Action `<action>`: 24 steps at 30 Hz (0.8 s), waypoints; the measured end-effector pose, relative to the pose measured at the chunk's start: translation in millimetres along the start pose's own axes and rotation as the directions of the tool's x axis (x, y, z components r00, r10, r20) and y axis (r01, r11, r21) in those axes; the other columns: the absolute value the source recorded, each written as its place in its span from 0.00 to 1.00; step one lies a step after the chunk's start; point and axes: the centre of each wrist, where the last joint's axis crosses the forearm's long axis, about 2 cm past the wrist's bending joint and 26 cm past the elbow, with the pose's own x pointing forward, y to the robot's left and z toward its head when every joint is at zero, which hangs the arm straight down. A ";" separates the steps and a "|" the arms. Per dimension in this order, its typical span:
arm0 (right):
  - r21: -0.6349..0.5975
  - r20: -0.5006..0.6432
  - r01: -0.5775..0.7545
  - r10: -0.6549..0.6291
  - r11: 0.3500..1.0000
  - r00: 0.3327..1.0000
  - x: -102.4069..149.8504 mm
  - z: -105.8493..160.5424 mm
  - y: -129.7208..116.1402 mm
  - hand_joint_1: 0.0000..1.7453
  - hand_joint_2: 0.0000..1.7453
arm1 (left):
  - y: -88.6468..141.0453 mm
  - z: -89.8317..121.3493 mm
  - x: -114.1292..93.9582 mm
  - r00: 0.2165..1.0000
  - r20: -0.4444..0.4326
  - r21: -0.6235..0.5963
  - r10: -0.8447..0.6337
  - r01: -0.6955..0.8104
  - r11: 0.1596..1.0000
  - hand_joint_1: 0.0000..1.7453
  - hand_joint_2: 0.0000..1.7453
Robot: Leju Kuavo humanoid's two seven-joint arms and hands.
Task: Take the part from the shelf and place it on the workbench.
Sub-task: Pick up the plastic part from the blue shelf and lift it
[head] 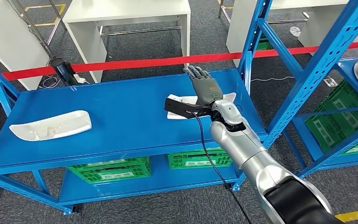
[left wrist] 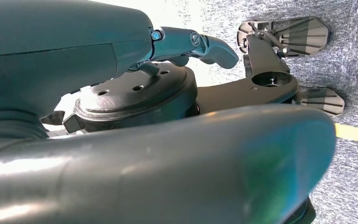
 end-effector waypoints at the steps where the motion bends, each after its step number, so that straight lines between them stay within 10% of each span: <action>1: 0.003 0.005 0.001 -0.001 1.000 1.000 1.7 -0.1 1.1 0.00 1.00 | 0.0 0.0 -0.2 1.000 0.000 0.000 0.000 0.000 1.000 0.00 0.00; 24: 0.310 -0.039 0.032 -0.021 0.950 0.999 10.6 8.3 42.7 0.00 1.00 | -0.2 0.0 1.1 1.000 -0.002 -0.001 -0.003 0.003 1.000 0.00 0.00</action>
